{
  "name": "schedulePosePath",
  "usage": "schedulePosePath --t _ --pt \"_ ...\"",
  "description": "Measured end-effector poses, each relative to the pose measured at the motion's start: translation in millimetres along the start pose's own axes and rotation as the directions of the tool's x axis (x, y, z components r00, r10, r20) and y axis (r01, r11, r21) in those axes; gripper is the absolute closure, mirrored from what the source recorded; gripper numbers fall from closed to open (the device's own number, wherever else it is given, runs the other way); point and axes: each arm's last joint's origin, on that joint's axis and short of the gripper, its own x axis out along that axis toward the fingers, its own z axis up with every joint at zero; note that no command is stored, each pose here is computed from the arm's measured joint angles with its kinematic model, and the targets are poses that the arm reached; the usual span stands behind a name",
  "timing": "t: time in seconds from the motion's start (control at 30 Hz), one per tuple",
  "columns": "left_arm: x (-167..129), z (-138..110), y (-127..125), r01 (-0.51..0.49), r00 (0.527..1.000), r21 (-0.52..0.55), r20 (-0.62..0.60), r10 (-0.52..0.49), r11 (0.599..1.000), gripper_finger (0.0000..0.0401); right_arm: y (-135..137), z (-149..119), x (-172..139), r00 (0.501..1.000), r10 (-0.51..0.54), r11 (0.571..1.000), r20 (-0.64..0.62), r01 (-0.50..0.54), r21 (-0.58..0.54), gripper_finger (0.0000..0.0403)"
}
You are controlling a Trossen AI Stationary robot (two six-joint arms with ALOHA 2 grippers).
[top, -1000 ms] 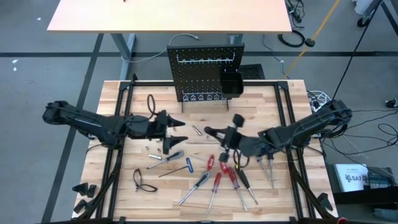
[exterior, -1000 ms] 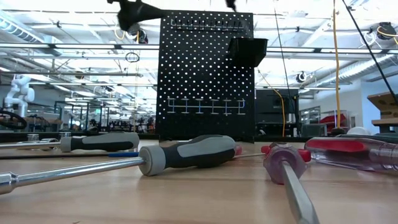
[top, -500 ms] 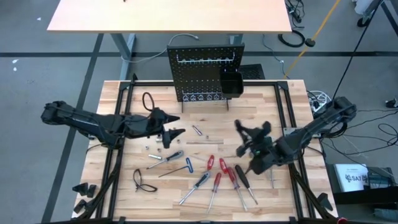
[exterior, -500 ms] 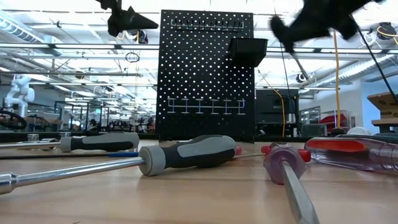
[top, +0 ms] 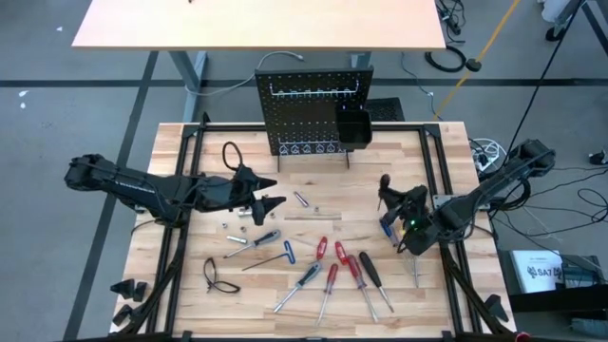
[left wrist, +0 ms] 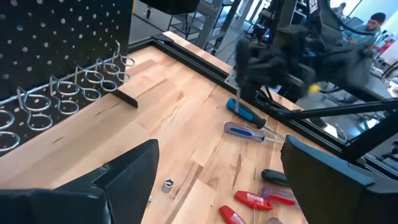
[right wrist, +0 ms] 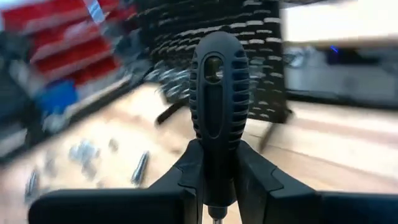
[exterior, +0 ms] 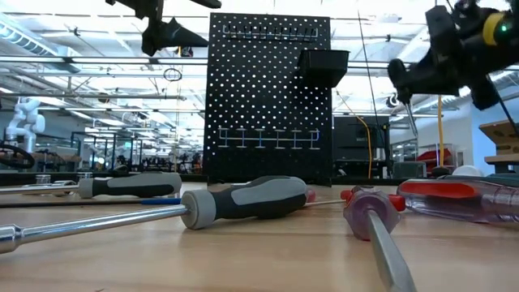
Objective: Hang tools onto peg board
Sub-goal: Hang the black screwdriver on the pegboard
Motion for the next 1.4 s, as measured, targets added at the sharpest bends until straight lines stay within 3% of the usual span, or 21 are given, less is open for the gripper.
schedulePosePath --t 0.1,0.2,0.33,0.47,0.57,0.73,0.77,0.83,0.97,1.0,1.07,1.17,1.27,1.4 --pt "1.1 1.1 2.3 -0.011 1.000 -0.003 0.003 0.011 1.000 0.0065 21.3 11.7 1.9 0.994 0.108 0.973 -0.006 -0.107 -0.203 0.0355" --pt "2.0 2.3 4.7 -0.023 1.000 -0.005 0.007 0.023 1.000 0.0065 38.9 25.3 8.6 0.979 0.200 0.906 0.041 -0.168 -0.388 0.0355" --pt "3.2 3.8 7.9 -0.038 0.999 -0.009 0.011 0.038 0.999 0.0065 48.8 31.1 25.2 0.976 0.175 0.850 0.131 -0.083 -0.520 0.0355" --pt "3.8 4.6 9.9 -0.048 0.999 -0.011 0.012 0.048 0.999 0.0065 58.5 23.3 46.2 0.980 0.156 0.778 0.120 -0.047 -0.627 0.0355" --pt "4.3 5.1 11.6 -0.056 0.998 -0.012 0.012 0.056 0.998 0.0065 72.9 15.7 62.3 0.978 0.197 0.705 0.073 -0.090 -0.703 0.0355" --pt "5.8 7.2 16.1 -0.078 0.997 -0.018 0.017 0.078 0.997 0.0065 94.2 4.5 89.2 0.989 0.119 0.554 0.091 0.010 -0.833 0.0355" --pt "6.1 7.6 17.0 -0.083 0.996 -0.019 0.018 0.083 0.996 0.0065 96.3 1.6 95.2 0.989 0.105 0.554 0.106 0.030 -0.832 0.0355" --pt "6.4 7.7 18.6 -0.092 0.996 -0.013 0.014 0.092 0.996 0.0065 97.4 -3.2 106.8 0.985 0.086 0.607 0.150 0.067 -0.792 0.0355" --pt "7.8 5.9 27.6 -0.148 0.988 0.048 -0.023 0.150 0.988 0.0065 91.4 -1.1 127.2 0.948 -0.041 0.791 0.317 0.225 -0.569 0.0355" --pt "8.1 5.7 29.6 -0.160 0.986 0.051 -0.029 0.161 0.986 0.0065 89.4 1.6 130.2 0.934 -0.058 0.817 0.353 0.248 -0.521 0.0355" --pt "8.5 5.3 33.6 -0.181 0.982 0.067 -0.043 0.184 0.981 0.0065 86.7 5.7 134.3 0.911 -0.073 0.815 0.407 0.290 -0.502 0.0355" --pt "9.5 6.5 39.1 -0.207 0.976 0.083 -0.048 0.211 0.975 0.0065 86.4 3.4 146.2 0.917 -0.046 0.681 0.396 0.319 -0.659 0.0355" --pt "10.1 7.8 43.2 -0.226 0.972 0.086 -0.047 0.230 0.970 0.0065 90.4 2.4 158.4 0.936 0.012 0.600 0.353 0.275 -0.751 0.0355" --pt "10.7 9.1 45.9 -0.230 0.971 0.105 -0.048 0.236 0.967 0.0065 97.0 6.9 171.6 0.946 -0.041 0.465 0.320 0.302 -0.832 0.0355"
